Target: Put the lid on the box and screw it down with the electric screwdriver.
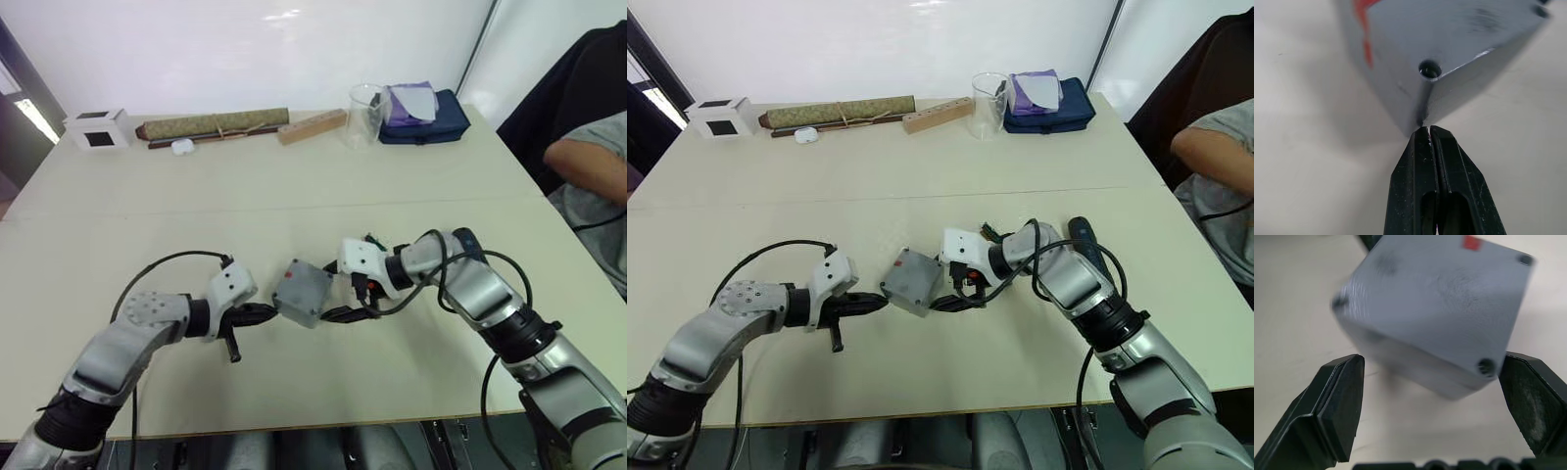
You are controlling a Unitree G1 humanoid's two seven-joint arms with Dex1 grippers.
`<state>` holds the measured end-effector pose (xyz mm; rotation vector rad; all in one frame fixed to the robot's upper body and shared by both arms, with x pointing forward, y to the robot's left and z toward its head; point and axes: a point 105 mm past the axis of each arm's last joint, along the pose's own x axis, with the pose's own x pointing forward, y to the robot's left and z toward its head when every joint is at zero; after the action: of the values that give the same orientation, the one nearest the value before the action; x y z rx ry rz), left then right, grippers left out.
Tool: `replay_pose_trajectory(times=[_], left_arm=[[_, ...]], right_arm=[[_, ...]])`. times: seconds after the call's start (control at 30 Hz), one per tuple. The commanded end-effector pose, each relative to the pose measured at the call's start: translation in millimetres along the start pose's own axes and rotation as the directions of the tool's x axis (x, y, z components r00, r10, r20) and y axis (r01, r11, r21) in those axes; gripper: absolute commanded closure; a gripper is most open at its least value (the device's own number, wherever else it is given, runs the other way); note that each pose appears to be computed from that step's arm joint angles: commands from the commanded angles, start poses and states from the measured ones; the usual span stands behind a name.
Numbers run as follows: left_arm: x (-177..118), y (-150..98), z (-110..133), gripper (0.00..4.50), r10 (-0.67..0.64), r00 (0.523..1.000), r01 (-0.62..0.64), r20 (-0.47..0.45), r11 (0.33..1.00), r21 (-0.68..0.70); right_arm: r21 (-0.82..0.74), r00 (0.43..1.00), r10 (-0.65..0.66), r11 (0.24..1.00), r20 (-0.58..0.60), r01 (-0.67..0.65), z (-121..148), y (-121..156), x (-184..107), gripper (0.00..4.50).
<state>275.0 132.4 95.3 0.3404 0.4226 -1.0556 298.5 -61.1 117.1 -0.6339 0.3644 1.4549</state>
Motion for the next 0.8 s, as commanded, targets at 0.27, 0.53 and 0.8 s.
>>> replay_pose_trajectory(times=[0.27, 0.53, 0.8], left_arm=[[3.7, 15.1, 20.6, 4.5, 0.033, 0.997, -0.037, 0.068, 0.998, 0.057], [9.8, 15.3, 24.2, 4.5, 0.017, 0.996, -0.023, 0.091, 0.998, 0.06], [19.5, 18.0, 32.1, 4.5, 0.019, 0.993, -0.029, 0.12, 0.996, 0.08]], right_arm=[[0.067, 0.994, -0.082, 0.995, 0.071, 0.077, 14.6, 16.8, -11.5, 0.07], [0.102, 0.99, -0.118, 0.989, 0.078, 0.11, 17.7, 22.2, -9.3, 0.07], [0.125, 0.985, -0.163, 0.98, 0.055, 0.155, 13.9, 22.4, -10.7, 0.07]])
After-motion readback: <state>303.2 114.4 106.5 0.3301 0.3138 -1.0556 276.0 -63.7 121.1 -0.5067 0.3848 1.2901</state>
